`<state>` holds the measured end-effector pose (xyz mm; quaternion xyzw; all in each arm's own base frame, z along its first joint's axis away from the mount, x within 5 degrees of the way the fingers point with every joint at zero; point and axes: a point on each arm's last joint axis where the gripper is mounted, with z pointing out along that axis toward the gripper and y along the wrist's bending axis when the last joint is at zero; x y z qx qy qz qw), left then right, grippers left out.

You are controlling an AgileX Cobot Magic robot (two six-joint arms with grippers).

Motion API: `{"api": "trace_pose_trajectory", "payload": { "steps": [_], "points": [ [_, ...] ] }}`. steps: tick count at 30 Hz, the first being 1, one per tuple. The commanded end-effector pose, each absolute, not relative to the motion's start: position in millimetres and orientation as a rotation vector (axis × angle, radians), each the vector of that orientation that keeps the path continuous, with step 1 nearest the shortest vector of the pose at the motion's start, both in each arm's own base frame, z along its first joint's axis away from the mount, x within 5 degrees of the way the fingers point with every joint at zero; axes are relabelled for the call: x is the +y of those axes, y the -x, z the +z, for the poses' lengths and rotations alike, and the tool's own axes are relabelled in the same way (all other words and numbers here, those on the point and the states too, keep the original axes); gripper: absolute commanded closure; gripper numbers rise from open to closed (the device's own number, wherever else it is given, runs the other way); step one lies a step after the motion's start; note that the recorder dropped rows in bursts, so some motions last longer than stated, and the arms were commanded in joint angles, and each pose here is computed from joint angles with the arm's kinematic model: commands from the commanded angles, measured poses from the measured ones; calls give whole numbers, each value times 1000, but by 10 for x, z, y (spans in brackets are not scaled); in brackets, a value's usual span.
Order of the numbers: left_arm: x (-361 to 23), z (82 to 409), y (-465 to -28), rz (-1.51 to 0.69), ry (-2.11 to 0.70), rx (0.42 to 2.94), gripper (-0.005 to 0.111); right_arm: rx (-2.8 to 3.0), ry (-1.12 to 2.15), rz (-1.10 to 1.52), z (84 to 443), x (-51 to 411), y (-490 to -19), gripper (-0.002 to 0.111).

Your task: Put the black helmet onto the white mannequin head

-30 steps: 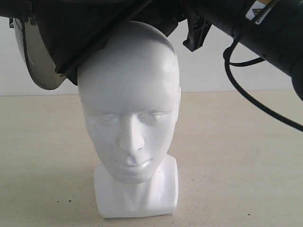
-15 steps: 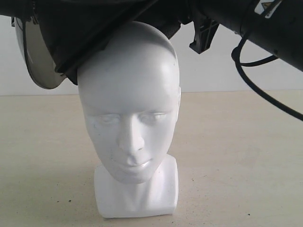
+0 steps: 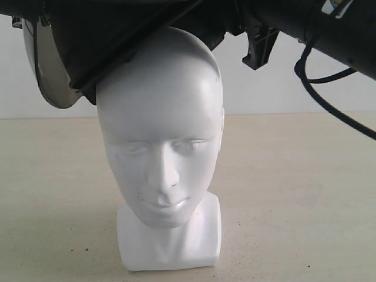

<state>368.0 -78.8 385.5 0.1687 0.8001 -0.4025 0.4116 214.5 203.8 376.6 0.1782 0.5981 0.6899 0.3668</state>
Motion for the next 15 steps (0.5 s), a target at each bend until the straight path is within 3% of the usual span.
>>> {"api": "trace_pose_trajectory", "payload": {
  "steps": [1,15],
  "points": [
    [-1098,4072,-3323,-1312,-626,1963,102,1649,-333,1534,3676,1986,-2201,65],
    [-1186,4061,-3292,-1325,-648,1979,102,1714,-330,1484,3619,1991,-2202,65]
  ]
}}
